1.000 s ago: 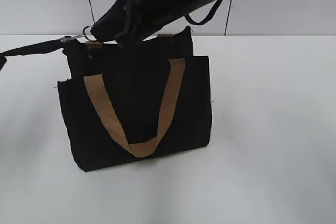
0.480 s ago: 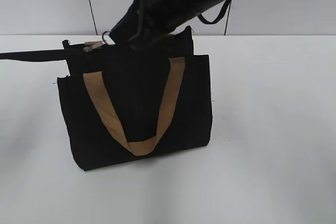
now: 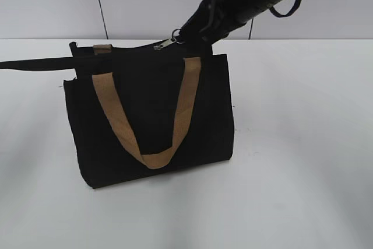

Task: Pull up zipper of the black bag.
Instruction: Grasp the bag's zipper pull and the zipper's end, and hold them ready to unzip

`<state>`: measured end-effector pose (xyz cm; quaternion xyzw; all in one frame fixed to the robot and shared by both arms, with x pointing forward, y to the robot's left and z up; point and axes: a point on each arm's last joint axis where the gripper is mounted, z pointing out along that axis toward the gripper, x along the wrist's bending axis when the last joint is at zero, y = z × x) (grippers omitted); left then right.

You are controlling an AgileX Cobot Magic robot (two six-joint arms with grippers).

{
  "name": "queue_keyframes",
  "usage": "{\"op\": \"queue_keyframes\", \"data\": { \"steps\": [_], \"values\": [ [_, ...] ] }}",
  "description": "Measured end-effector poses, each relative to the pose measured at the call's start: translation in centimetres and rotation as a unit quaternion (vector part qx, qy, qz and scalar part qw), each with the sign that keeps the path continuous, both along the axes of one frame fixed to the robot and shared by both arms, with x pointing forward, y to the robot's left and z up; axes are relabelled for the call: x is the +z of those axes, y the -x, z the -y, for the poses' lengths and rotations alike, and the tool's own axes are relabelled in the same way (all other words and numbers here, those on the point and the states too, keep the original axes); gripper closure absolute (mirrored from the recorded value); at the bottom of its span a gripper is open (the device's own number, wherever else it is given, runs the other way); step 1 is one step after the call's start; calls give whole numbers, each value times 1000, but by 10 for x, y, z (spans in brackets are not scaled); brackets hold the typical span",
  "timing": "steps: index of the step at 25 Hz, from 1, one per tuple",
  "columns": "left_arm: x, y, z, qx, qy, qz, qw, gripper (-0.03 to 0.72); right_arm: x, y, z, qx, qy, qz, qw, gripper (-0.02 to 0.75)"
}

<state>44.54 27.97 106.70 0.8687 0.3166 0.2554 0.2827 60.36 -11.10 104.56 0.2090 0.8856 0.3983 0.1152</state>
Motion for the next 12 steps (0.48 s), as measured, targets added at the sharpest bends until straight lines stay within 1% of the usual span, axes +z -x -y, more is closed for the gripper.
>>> {"op": "queue_keyframes", "data": {
  "steps": [7, 12],
  "values": [
    [0, 0, 0, -2, -2, -2, 1000, 664, -4, -12, 35, -22, 30, -5, 999, 738],
    [0, 1, 1, -3, 3, -5, 1000, 664, -4, -15, 51, -31, 25, -23, 999, 738]
  ]
}}
